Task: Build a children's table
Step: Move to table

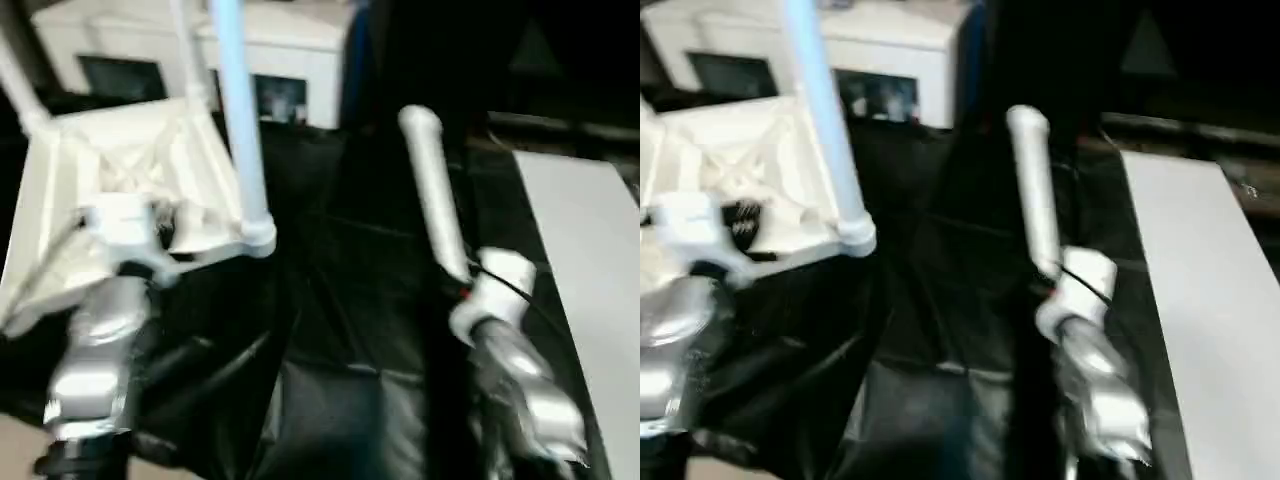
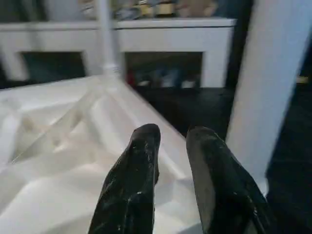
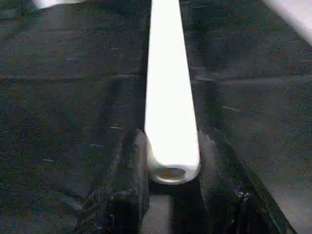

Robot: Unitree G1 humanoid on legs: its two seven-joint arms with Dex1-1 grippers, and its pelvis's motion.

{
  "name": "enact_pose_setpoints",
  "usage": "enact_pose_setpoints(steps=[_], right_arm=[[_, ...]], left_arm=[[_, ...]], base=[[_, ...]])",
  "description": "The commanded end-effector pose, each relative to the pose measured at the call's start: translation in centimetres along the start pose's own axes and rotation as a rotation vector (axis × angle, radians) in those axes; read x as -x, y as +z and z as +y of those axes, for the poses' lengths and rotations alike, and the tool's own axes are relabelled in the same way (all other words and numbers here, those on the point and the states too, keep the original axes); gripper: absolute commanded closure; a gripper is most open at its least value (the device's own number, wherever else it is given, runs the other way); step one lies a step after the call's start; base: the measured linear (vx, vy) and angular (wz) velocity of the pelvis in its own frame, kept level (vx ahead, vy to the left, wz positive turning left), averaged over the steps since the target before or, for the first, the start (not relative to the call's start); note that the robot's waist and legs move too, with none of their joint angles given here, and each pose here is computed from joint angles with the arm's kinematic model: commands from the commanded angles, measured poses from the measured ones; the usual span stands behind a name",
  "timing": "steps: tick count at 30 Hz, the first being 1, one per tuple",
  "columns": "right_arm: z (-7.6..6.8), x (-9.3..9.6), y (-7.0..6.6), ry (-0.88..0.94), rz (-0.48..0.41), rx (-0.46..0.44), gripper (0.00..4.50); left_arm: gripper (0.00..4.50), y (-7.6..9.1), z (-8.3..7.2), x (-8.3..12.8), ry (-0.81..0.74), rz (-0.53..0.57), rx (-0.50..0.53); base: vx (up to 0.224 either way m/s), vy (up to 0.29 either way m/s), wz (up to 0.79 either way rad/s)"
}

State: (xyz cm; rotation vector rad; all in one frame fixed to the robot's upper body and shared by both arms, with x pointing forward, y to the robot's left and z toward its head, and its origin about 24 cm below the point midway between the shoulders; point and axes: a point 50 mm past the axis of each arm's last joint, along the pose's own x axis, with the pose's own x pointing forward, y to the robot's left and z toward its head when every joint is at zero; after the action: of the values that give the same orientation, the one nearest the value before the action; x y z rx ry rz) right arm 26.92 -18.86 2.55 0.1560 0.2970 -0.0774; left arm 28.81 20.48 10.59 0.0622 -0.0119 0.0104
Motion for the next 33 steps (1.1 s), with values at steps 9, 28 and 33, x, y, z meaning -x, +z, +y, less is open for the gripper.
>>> enact_pose_setpoints(steps=[9, 28, 33], right_arm=[[1.5, -0.5, 1.4, 0.093, -0.048, 0.066, 3.33], [2.3, -1.2, 1.6, 0.171, -0.043, 0.131, 3.33], [0.6, -1.7, 2.0, 0.101, -0.040, 0.166, 3.33]], left_arm=[[3.28, -1.0, 0.9, 1.1, 0.053, 0.008, -0.017], [3.28, -1.3, -0.2, 2.2, 0.054, 0.020, -0.020], [3.28, -0.8, -2.3, 2.4, -0.171, 0.005, -0.063]], base=[[-0.102, 0.201, -0.29], [-0.103, 0.151, -0.02], [-0.076, -0.055, -0.18]])
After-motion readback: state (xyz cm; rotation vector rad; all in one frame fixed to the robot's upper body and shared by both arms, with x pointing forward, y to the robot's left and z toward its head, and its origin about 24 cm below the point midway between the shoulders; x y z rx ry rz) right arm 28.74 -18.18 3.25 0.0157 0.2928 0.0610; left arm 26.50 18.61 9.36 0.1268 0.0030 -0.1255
